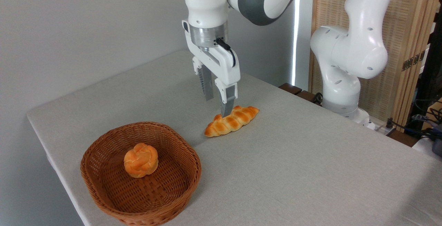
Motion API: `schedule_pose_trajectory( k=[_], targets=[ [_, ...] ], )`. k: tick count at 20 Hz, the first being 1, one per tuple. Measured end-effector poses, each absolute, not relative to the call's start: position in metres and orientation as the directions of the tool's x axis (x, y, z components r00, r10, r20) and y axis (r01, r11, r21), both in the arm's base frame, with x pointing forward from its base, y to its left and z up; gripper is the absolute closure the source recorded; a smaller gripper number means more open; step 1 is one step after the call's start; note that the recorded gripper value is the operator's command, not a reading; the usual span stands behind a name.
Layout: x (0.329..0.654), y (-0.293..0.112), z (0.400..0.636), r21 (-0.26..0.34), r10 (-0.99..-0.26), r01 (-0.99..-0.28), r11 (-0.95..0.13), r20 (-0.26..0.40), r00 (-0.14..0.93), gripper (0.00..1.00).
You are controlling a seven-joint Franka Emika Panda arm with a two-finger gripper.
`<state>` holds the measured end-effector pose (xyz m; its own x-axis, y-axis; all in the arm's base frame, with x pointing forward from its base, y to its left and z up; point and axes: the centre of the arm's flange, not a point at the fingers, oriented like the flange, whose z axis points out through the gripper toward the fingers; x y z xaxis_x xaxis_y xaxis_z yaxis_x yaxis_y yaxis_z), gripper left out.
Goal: Put bread into the basket
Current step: 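Move the open gripper over the braided roll and lower onto it, then close the gripper fingers around the middle of the braided roll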
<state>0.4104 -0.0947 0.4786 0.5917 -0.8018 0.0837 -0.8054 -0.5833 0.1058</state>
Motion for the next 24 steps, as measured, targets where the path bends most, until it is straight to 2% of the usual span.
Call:
schedule_pose_trajectory(
  k=[7,24],
  targets=[
    [0.396,-0.098,0.451,0.135,-0.819,-0.814,-0.564,0.035,0.573,0.00],
    [0.388,-0.105,0.434,0.152,-0.833,-0.824,-0.546,0.011,0.554,0.00]
  ],
)
